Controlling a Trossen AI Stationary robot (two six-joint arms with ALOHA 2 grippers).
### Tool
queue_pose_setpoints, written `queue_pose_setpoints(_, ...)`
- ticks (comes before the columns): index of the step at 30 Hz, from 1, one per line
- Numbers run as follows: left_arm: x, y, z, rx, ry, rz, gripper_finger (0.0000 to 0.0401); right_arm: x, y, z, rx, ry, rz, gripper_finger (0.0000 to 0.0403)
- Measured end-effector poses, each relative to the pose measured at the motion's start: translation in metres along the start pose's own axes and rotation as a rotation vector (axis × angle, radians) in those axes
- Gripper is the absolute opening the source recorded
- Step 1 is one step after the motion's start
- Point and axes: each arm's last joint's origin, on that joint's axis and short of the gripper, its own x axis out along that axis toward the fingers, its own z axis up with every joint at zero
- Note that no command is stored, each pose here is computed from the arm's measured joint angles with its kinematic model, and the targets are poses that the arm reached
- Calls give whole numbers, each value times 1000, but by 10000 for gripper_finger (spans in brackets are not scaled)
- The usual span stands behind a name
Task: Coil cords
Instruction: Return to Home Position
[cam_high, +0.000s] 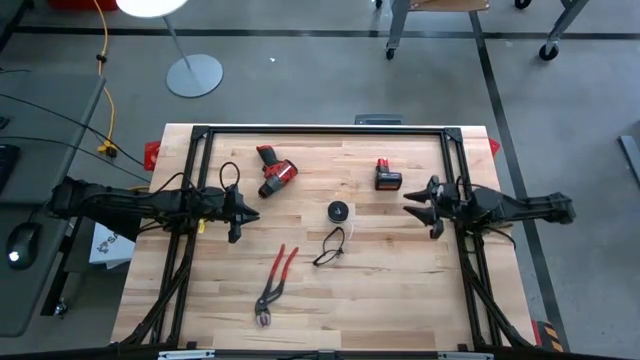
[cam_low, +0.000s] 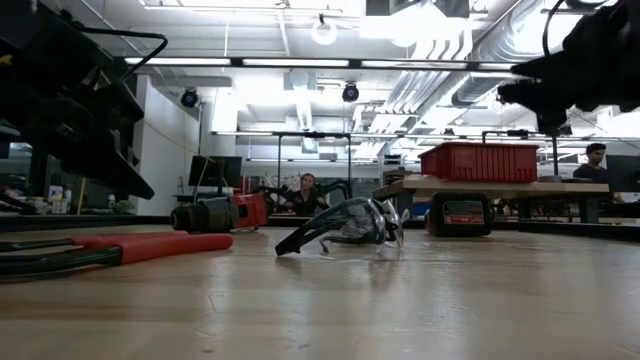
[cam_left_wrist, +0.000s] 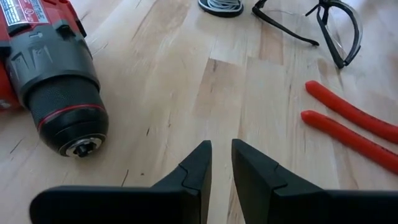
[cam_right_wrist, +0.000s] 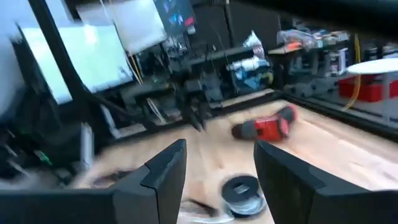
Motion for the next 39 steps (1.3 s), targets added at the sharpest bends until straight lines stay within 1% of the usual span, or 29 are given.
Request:
queue_pose_setpoints(1, 0, 0, 0, 0, 0, 0, 56, 0, -1, -1, -35, 7, -8, 181)
queue_pose_setpoints(3, 0, 0, 0, 0, -4, 0, 56, 0, -2, -1, -143, 8, -19, 181)
queue_pose_setpoints(4, 0, 0, 0, 0, -5, -1, 56, 0, -2, -1, -132, 12, -9, 181)
queue_pose_setpoints(8, 0, 0, 1, 0, -8, -1, 56, 1, -3, -1, 35, 24, 16, 181)
queue_pose_setpoints(9, 0, 0, 1, -1, -9, -1, 56, 1, -3, -2, 40, 30, 29, 181)
queue_pose_setpoints(10, 0, 0, 1, -1, -9, -2, 56, 1, -2, -2, 5, 43, 67, 181)
queue_pose_setpoints(12, 0, 0, 0, 0, -3, 0, 56, 0, 1, -5, -144, 77, 197, 181)
queue_pose_setpoints(13, 0, 0, 0, 0, -2, 0, 56, 0, 2, -4, -216, 70, 246, 181)
queue_pose_setpoints(14, 0, 0, 0, 0, -4, -1, 56, 0, 3, -4, -271, 61, 271, 181)
queue_pose_setpoints(15, 0, 0, 0, 0, -5, 0, 56, 0, 3, -4, -310, 55, 267, 181)
queue_pose_setpoints(17, 0, 0, 0, 0, -3, 0, 56, 0, 0, -5, -359, 56, 209, 181)
queue_pose_setpoints(19, 0, 0, 0, 0, -3, 0, 56, 1, -1, -5, -384, 65, 167, 181)
queue_pose_setpoints(21, 0, 0, 0, 0, -5, -1, 56, 2, -2, -6, -386, 72, 152, 181)
queue_pose_setpoints(26, 0, 0, 1, -1, -8, -1, 56, 2, -2, -6, -346, 74, 150, 181)
queue_pose_setpoints(39, 0, 0, 1, -1, -9, -1, 56, 2, -2, -6, -353, 74, 148, 181)
